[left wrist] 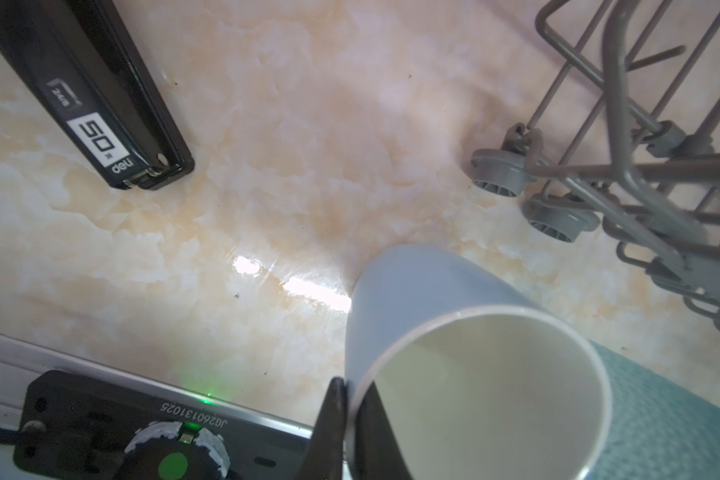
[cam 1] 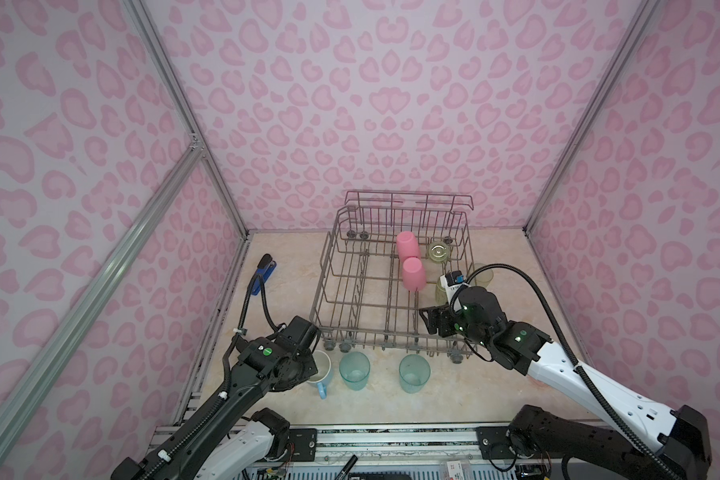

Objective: Load the cups into the dish rack
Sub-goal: 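Close left gripper on the rim of the light blue mug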

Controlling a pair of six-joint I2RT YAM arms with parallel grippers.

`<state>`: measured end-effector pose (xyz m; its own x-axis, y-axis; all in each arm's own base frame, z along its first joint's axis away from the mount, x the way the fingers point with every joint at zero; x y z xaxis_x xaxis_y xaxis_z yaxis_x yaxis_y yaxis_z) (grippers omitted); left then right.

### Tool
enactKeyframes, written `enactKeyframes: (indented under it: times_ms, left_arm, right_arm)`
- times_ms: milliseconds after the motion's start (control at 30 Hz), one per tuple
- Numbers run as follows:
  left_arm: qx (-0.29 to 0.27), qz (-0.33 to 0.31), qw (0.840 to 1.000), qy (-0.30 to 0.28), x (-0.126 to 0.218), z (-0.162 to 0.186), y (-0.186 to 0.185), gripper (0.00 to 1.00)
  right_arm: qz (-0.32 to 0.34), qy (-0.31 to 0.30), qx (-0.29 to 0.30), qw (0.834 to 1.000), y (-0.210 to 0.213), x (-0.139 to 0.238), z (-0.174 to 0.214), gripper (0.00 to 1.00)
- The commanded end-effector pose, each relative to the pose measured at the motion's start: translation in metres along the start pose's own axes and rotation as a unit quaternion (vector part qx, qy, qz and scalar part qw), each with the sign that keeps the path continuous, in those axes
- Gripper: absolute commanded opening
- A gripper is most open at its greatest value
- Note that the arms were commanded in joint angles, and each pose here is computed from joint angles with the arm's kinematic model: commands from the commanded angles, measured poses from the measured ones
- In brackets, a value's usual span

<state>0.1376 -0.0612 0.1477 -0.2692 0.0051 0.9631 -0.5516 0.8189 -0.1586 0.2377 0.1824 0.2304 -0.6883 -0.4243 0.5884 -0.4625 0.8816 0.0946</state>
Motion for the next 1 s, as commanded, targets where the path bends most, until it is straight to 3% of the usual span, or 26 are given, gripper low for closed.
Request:
enactKeyframes:
  times_ms: [0,400,567,967]
  left_arm:
    - [0.009,0.003,1.0,-0.001,-0.002,0.001,0.0,0.1]
    - [0.003,0.015,1.0,-0.006,-0.001,-0.003,-0.01,0.3]
    - [-0.008,-0.005,1.0,-0.005,-0.007,-0.004,-0.01,0.3]
    - [-0.01,-0.012,1.0,0.003,-0.018,-0.003,-0.013,0.16]
  right_arm:
    - [-0.003,-0.008,-0.001,1.0,0.001,-0.002,-0.004,0.85]
    - [-0.002,-0.009,-0.005,1.0,0.002,-0.003,-0.004,0.85]
    - [0.001,-0.009,-0.007,1.0,0.0,-0.002,-0.003,0.85]
    - [0.0,-0.009,-0.013,1.0,0.0,-0.004,0.0,0.85]
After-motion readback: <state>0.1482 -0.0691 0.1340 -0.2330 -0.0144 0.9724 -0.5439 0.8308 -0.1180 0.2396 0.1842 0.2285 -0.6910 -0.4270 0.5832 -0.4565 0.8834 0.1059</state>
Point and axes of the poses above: each gripper's point midway between its finger pads, its own x axis back along the fingers, its own y axis along the line the jaws close on, z = x × y, the point moved 5 cm from there along x, back along the fingers, and after that the axes turned 11 degrees about x, right-handed, at the moved point
